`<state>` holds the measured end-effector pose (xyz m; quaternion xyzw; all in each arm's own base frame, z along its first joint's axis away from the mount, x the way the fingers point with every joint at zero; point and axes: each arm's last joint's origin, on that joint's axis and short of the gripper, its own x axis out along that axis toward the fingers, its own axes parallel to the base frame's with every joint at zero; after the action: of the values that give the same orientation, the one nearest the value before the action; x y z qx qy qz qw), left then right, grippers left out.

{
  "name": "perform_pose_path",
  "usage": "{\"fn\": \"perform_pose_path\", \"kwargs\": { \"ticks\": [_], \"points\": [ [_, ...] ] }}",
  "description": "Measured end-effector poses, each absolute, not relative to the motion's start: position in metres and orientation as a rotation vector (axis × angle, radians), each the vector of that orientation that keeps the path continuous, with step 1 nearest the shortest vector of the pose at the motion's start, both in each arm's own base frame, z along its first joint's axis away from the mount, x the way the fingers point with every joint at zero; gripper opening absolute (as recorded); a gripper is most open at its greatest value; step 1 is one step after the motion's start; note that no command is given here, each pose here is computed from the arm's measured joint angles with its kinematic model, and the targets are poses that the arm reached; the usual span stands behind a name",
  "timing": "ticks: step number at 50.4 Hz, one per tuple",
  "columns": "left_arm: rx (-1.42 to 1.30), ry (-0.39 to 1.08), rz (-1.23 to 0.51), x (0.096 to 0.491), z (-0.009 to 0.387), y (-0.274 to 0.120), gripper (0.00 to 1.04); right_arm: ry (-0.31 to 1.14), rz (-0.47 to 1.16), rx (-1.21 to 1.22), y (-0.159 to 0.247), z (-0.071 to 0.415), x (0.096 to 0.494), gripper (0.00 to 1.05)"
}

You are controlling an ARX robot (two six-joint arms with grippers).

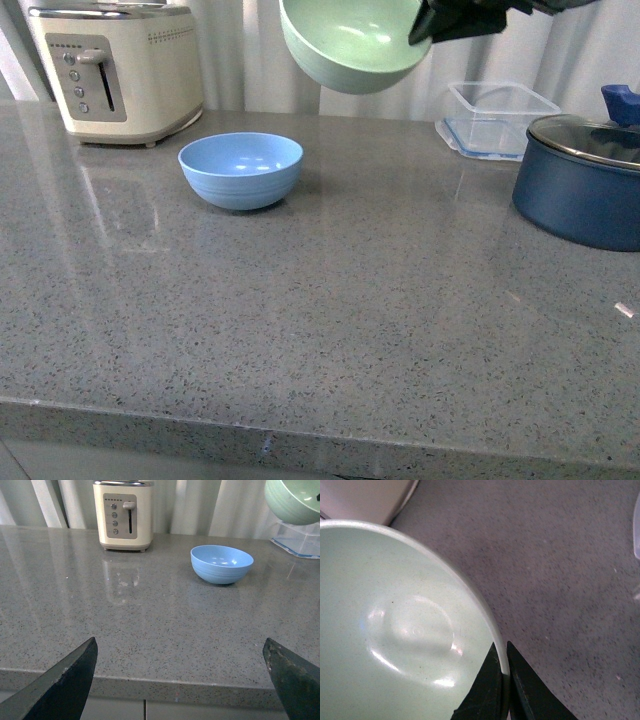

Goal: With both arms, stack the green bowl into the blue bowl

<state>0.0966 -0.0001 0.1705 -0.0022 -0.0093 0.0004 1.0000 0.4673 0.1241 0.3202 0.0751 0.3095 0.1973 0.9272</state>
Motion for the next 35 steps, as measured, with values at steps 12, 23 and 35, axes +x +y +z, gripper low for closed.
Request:
{"fn": "perform_pose_path", "kwargs": {
  "ticks": [12,23,35],
  "points": [
    [-0.004,-0.019,0.0,0.097,0.171,0.0,0.98,0.639,0.459,0.135,0.151,0.314,0.478,0.01],
    [-0.004,-0.019,0.0,0.097,0.171,0.0,0.98,0.651,0.519,0.124,0.178,0.303,0.486,0.01],
    [-0.004,-0.019,0.001,0.097,0.171,0.0,0.98,0.656,0.57,0.108,0.202,0.295,0.493,0.01]
  ]
}}
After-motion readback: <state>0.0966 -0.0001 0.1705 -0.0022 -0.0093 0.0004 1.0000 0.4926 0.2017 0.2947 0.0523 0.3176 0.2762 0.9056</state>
